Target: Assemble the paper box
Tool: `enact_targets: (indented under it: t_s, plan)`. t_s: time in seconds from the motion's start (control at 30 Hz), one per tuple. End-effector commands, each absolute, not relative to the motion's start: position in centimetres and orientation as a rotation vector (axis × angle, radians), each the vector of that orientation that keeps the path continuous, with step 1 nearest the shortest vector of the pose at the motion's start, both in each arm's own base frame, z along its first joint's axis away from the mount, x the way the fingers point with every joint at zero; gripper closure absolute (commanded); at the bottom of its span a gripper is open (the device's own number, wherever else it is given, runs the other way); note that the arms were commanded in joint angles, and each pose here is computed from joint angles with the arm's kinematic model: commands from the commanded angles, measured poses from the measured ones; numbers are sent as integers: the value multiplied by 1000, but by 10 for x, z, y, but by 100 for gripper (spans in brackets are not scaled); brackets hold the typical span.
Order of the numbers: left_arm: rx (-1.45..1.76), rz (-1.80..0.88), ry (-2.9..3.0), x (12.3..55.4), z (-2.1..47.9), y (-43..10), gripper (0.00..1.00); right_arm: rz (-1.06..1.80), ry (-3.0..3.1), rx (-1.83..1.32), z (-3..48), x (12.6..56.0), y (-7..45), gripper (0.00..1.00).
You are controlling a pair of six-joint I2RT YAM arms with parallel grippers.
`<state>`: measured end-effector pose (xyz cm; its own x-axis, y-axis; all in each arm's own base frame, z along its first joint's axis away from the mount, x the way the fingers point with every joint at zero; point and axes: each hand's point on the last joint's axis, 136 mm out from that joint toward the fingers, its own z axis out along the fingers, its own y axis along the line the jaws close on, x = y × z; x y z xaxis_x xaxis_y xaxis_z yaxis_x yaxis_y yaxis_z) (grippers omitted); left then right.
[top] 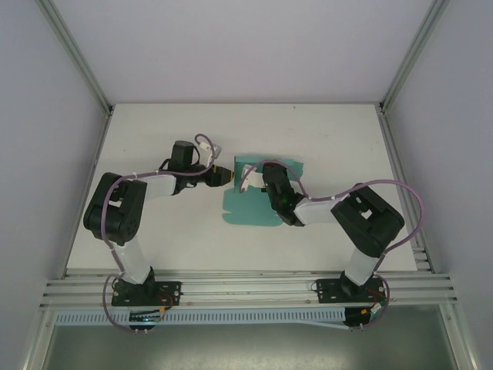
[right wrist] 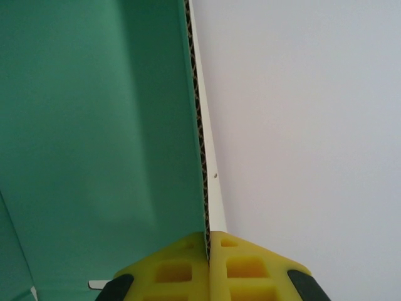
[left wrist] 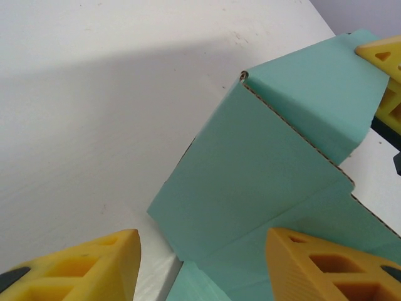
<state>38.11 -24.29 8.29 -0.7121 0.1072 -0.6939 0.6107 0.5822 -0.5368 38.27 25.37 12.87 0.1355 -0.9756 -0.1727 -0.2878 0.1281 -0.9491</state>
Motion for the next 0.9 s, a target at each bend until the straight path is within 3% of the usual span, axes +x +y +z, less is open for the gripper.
enact_targets:
  t_s: [0.0,0.27,0.47,0.87]
  plan:
    - [608,-1048,2159,384,78,-247,45,-851,1324,-1347,119,380,254,100]
    - [664,-1008,2163,368,61,-246,41,-893,1317,-1406,83,360,253,100]
    - [727,-1083,2099,351,71,-259,41,-913,1301,-1358,97,363,253,100]
    - [483,-881,2147,395,87,-236,37,-933,1258,-1318,143,384,244,100]
